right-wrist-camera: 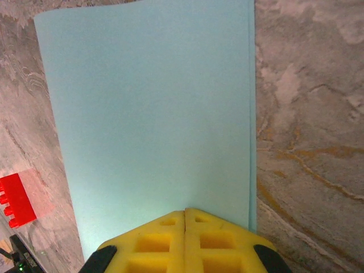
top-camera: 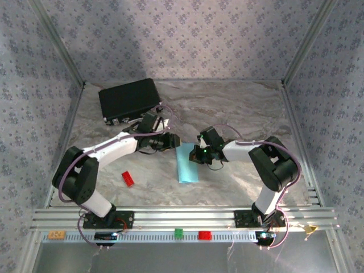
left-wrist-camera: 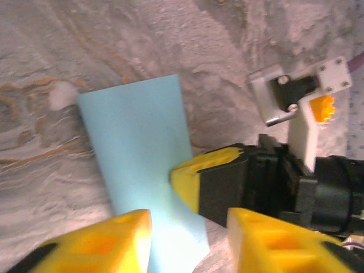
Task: Fold a paper plane with a square sheet of paper (pick it up from the middle)
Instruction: Hold the square sheet of paper at the center of the table, then first fold the square sheet of paper in half at the center of the table.
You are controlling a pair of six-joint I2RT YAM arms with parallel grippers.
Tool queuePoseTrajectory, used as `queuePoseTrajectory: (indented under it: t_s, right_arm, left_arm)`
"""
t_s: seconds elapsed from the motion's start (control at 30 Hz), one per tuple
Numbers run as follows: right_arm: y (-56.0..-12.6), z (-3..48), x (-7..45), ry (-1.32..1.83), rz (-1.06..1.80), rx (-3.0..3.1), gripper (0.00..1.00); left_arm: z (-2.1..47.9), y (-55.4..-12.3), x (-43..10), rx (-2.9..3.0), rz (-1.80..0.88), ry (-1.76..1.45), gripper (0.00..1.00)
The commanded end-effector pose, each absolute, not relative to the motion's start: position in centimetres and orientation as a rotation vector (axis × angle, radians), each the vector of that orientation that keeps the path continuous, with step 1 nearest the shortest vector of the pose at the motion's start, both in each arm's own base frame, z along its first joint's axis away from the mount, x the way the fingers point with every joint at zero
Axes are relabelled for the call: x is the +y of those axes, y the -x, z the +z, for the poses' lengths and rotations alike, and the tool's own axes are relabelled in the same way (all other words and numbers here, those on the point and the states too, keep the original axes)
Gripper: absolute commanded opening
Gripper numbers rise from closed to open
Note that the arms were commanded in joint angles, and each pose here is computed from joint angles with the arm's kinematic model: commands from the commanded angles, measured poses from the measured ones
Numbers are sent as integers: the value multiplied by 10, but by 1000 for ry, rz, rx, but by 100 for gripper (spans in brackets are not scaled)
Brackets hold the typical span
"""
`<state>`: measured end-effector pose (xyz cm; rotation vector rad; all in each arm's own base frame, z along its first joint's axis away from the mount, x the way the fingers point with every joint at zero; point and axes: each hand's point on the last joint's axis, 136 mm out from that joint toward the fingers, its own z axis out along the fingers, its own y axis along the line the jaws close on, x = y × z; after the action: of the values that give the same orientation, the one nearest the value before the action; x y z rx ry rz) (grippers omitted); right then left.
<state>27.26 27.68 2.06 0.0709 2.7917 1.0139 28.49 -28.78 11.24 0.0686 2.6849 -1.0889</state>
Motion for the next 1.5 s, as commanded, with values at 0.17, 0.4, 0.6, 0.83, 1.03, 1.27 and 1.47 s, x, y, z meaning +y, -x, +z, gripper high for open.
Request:
queuePoseTrajectory:
  t_s: [0.17, 0.4, 0.6, 0.83, 1.03, 1.27, 1.47]
  right_arm:
    - [-256, -6, 257, -109, 892, 2905, 0]
    - [-256, -7, 256, -110, 886, 2910, 0]
    - [-255, -7, 256, -110, 883, 2912, 0]
    - [-255, -8, 256, -112, 877, 2913, 0]
    - [-255, -8, 255, -117, 876, 2916, 0]
    - [-253, -11, 254, -122, 868, 2920, 0]
    - [-253, -13, 253, -136, 864, 2919, 0]
  left_arm:
    - [105, -273, -315, 2667, -1416, -76, 0]
    - [86, -271, -318, 2721, -1443, -77, 0]
    - [68, -268, -316, 2769, -1422, -66, 0]
    - [51, -264, -314, 2815, -1395, -71, 0]
    - [30, -258, -303, 2889, -1297, -80, 0]
    - [-2, -250, -281, 2973, -1138, -73, 0]
    - [-7, -250, -280, 2976, -1130, -57, 0]
